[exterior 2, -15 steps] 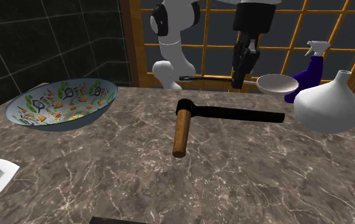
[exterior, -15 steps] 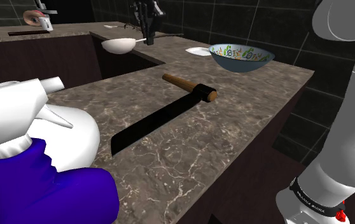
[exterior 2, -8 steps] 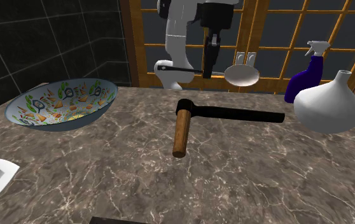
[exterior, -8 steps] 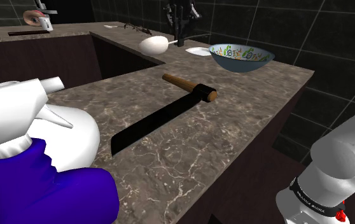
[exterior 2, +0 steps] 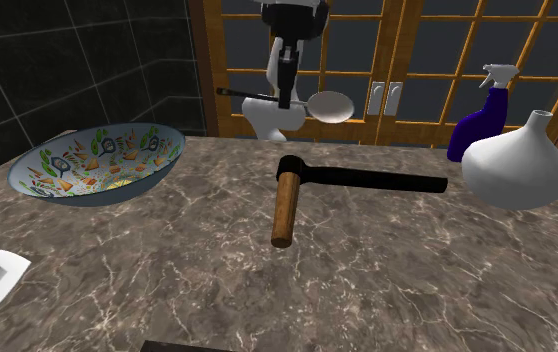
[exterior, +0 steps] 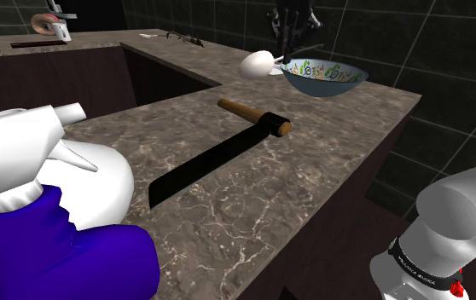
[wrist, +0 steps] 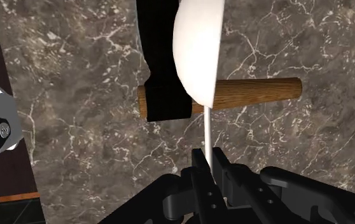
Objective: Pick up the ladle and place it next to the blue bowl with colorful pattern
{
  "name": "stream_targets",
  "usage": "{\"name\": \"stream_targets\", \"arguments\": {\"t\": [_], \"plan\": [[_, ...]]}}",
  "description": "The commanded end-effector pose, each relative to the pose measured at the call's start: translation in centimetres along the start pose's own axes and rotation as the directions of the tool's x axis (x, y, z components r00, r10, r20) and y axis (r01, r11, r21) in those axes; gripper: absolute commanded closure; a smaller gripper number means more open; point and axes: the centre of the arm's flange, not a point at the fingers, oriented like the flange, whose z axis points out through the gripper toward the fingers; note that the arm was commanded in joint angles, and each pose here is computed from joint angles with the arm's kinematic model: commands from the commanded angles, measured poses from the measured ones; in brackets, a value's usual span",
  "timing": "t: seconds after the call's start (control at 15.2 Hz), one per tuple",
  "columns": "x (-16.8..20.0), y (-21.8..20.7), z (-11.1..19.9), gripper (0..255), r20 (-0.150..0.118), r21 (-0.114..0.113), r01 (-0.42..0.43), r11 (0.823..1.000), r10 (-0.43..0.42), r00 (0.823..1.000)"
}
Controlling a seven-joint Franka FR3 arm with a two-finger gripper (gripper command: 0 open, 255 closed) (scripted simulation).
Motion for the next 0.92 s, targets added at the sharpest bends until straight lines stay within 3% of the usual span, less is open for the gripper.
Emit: {"name": "stream_targets", "arguments": {"t": [0.0,0.86], "plan": [[1.8,1.8,-0.2,255,0.002,0.0,0.002,1.0,-0.002,1.0],[14.7,13.1,-0.5,255,0.002,0.0,0.002,1.0,-0.002,1.0]]}}
